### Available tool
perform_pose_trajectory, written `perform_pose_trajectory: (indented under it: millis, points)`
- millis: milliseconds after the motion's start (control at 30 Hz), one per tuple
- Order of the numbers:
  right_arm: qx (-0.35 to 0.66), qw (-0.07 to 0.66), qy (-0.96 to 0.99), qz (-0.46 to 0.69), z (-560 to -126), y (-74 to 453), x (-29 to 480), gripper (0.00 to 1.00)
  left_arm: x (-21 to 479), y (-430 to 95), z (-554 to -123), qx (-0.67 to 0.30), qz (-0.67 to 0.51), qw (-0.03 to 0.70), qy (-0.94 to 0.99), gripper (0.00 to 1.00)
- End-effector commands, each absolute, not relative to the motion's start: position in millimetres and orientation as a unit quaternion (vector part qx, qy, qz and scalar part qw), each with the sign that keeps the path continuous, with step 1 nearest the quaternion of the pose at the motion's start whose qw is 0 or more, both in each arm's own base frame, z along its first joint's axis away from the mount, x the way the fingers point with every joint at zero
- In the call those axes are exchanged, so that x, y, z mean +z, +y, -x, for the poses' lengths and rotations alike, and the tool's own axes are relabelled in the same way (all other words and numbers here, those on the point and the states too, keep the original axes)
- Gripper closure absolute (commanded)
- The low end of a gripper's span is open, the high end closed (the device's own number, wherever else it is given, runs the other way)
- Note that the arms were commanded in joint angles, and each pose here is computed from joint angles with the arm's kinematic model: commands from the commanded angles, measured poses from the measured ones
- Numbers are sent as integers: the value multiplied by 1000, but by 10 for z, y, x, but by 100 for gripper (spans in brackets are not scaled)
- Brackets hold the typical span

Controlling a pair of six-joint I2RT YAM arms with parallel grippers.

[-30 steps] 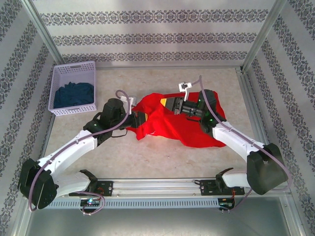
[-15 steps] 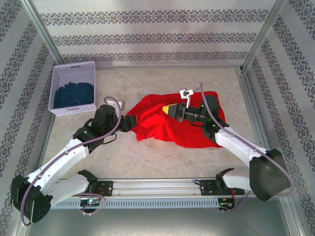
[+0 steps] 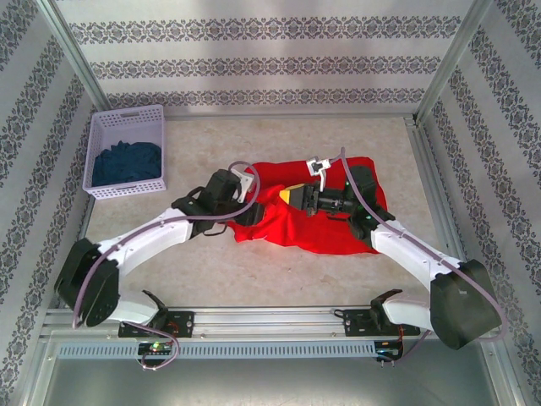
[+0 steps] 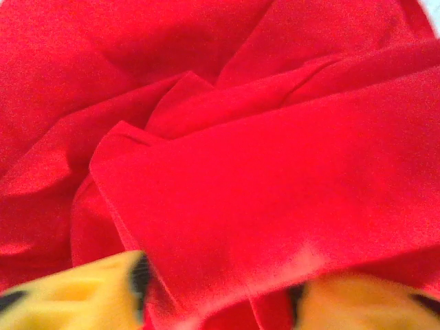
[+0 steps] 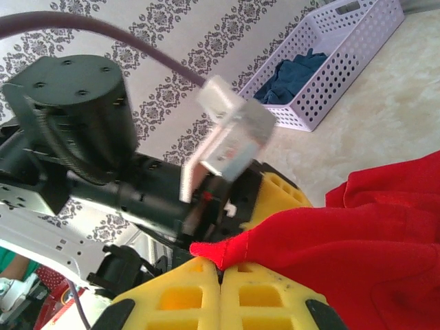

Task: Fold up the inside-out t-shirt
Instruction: Adjust the T-shirt at the center of the table.

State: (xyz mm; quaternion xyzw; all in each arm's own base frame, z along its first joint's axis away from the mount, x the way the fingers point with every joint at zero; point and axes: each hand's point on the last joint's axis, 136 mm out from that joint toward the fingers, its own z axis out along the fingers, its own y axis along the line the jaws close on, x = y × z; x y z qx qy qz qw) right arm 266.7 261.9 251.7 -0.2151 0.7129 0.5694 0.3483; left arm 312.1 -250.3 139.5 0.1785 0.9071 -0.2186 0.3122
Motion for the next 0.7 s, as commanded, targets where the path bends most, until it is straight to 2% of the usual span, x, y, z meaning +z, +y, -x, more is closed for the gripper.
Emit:
perform_pose_trajectory:
  millis: [0,33,67,167,233,400,467,533,667]
  points:
    - [555,364,711,232,-2597,2560,2499,100,1701,-2840,-3248,-279,-214,340,872,81]
    - [540,370,722,224,-2615,2507,2444,100,1815,-2904,-3193,-312,-219,335,862,95]
    - [518,380,734,221,-2630,2453,2391,100,1970,-2936,-3118,-349,-223,335,846,100]
    - [437,404,778,199,-2699,2265,2173,100,2541,-2910,-2781,-494,-225,333,771,100]
    - [394,418,798,185,-2760,2154,2085,100,2792,-2843,-2560,-552,-228,329,731,100]
    - [308,446,822,178,-2836,2061,1999,100,3001,-2770,-2351,-596,-236,325,695,100]
    - [278,438,840,160,-2889,1994,1979,93,3028,-2785,-2360,-611,-234,317,686,100]
    - [249,427,857,147,-2904,1925,1982,81,3007,-2806,-2398,-614,-228,307,690,100]
    - [233,426,854,189,-2725,1952,2110,63,2885,-2821,-2538,-596,-198,291,721,100]
